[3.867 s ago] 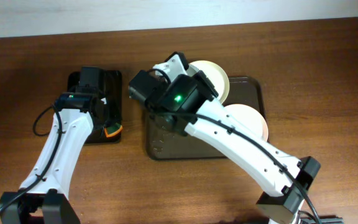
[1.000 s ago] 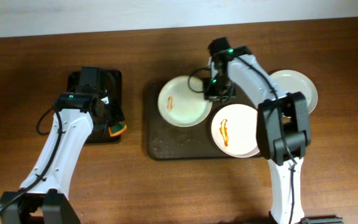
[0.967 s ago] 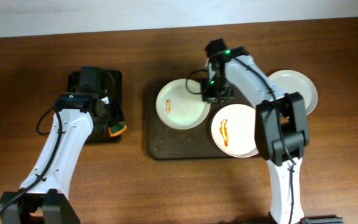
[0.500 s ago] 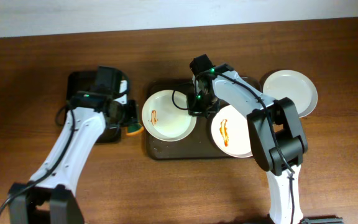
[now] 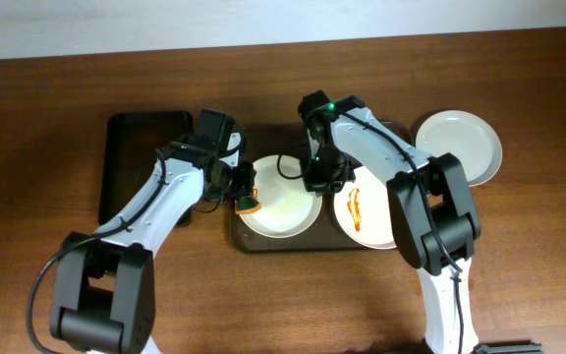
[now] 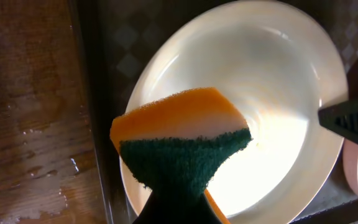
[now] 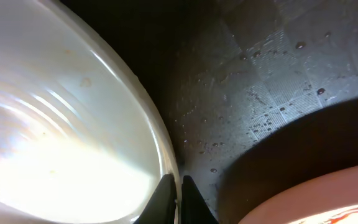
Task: Clean dirty plates on tray and stack at the side
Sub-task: 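Hold the upper plate with the right gripper and scrub it with the left sponge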
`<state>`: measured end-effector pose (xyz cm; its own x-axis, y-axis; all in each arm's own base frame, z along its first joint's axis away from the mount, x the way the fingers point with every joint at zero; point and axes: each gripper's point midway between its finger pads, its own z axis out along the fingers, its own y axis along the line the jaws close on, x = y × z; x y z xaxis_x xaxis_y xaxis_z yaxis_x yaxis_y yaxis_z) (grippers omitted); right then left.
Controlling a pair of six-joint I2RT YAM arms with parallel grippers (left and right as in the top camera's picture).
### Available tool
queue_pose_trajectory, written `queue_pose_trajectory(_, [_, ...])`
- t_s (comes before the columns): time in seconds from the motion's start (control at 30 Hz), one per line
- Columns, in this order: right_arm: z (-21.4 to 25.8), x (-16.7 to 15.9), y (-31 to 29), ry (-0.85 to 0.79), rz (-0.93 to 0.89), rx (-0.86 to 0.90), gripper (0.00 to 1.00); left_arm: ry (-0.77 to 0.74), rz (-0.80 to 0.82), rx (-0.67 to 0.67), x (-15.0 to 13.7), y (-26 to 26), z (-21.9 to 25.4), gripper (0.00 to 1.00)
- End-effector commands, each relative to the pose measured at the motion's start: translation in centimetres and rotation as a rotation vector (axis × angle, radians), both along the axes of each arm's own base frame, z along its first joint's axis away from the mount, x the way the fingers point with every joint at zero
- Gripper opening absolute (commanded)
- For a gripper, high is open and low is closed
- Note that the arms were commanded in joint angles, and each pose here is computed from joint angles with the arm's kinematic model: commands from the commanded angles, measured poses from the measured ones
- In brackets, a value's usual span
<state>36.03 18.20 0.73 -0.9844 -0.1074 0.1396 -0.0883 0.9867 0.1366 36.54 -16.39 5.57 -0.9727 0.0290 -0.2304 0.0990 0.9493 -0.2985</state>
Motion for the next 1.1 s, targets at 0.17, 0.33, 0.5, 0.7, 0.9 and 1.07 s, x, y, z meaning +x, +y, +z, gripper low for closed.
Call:
queue_pose_trajectory(0.17, [-1.6,-0.9,-1.4,0.039,0.023,-0.101,0.04,0.029,0.026,-0.146,0.9,-3.0,-1.2,0.0])
queue_pose_trajectory(0.33, [-1.6,-0.9,-1.4,0.037,0.023,-0.101,0.04,0.082,0.006,-0.234,0.5,-6.2,-3.2,0.0])
queue_pose_trajectory(0.5, [-1.6,-0.8,-1.4,0.035,0.023,-0.1,0.04,0.061,-0.024,-0.225,0.1,-8.2,-3.6,0.0])
queue_pose_trajectory(0.7, [-1.6,-0.8,-1.4,0.035,0.023,-0.1,0.04,0.134,0.07,-0.016,-1.0,-4.6,-7.5,0.0])
queue_pose_trajectory(0.9, [-1.6,-0.8,-1.4,0.035,0.023,-0.1,0.04,0.099,0.161,0.417,-1.6,3.4,-8.6,0.0])
queue_pose_trajectory(1.07, [-1.6,-0.8,-1.4,0.035,0.023,-0.1,0.04,0.067,0.182,0.566,-1.3,5.9,-7.5,0.0])
